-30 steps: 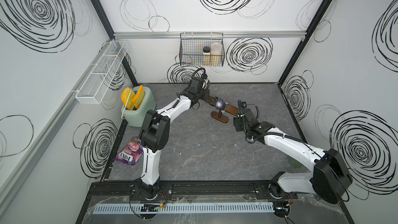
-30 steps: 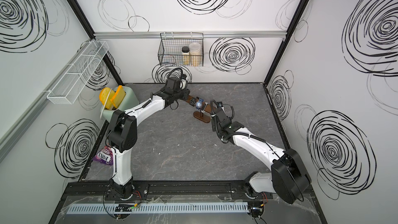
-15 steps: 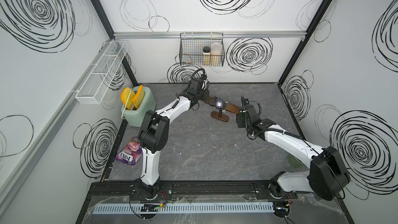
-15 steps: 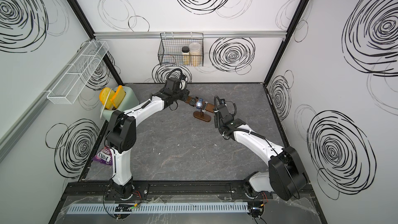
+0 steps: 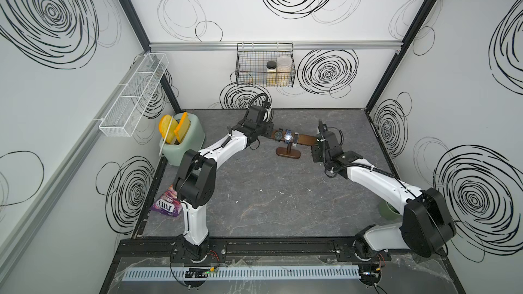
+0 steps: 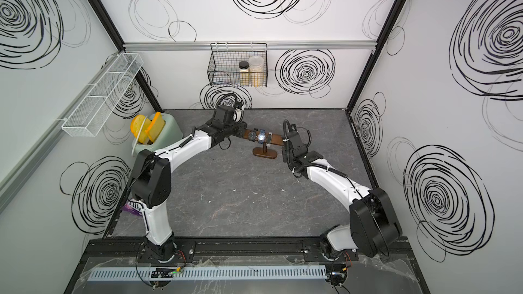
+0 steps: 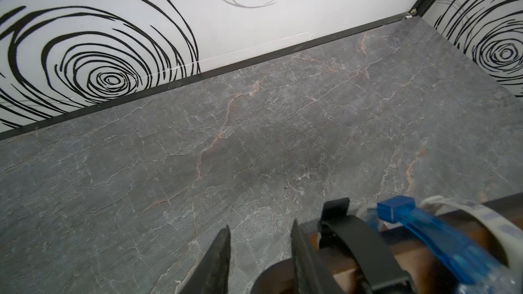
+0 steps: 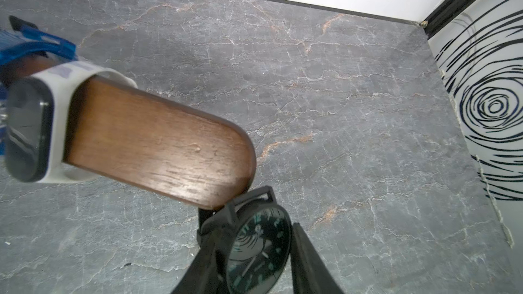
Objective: Place watch on stand
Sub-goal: Adjust the stand at the center of the board, then place the watch on the stand.
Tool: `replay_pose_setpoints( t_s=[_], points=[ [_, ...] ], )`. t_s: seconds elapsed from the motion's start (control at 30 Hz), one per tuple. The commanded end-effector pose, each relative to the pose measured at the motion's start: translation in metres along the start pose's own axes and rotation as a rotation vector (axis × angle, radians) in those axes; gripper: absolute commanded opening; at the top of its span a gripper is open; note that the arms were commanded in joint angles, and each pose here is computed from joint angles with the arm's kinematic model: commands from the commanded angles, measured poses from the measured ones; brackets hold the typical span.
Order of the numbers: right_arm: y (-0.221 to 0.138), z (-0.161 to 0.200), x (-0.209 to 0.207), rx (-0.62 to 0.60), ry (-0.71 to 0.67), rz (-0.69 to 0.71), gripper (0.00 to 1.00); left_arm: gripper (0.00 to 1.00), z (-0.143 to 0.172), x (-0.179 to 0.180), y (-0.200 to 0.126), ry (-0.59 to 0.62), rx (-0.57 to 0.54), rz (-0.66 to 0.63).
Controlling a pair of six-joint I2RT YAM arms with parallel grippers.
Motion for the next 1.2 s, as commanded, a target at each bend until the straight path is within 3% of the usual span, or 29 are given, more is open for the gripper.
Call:
replay_pose_setpoints(
  t_s=[0.0, 0.13, 0.3, 0.43, 0.6, 0.87, 1.17],
  points=[
    [-0.006, -0.011, -0.001, -0.036, 0.006, 0.003, 0.37, 0.40, -0.023, 0.003, -0.030, -0.009, -0.093, -0.005],
    [-0.014, -0.005, -0.011, -0.020, 0.011, 0.021, 0.38, 0.40, -0.029, 0.009, -0.054, -0.061, -0.125, 0.011],
    [-0.016, -0.006, -0.027, 0.002, 0.022, 0.050, 0.38, 0.40, -0.011, 0.018, -0.073, -0.153, -0.092, 0.088],
    [-0.018, -0.019, -0.037, -0.004, 0.034, 0.081, 0.38, 0.40, 0.002, 0.017, -0.079, -0.146, -0.053, 0.098],
    [-0.019, -0.037, -0.040, -0.029, 0.029, 0.141, 0.38, 0.40, 0.018, 0.019, -0.073, -0.164, -0.030, 0.153],
    [-0.007, -0.047, -0.033, -0.050, 0.026, 0.176, 0.38, 0.40, 0.028, 0.025, -0.060, -0.288, -0.024, 0.292],
    [0.000, -0.047, -0.021, -0.075, 0.024, 0.199, 0.37, 0.40, 0.034, 0.024, -0.050, -0.288, -0.002, 0.306]
  ],
)
Point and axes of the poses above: each gripper's point midway between its finger pads, its own y axis out along the fingers, its own x axis along the line the jaws close on, z = x × y, the point moved 9 cm from there along -y, back along the fingers, and after that the axes turned 5 degrees about y, right-handed, at the moved point
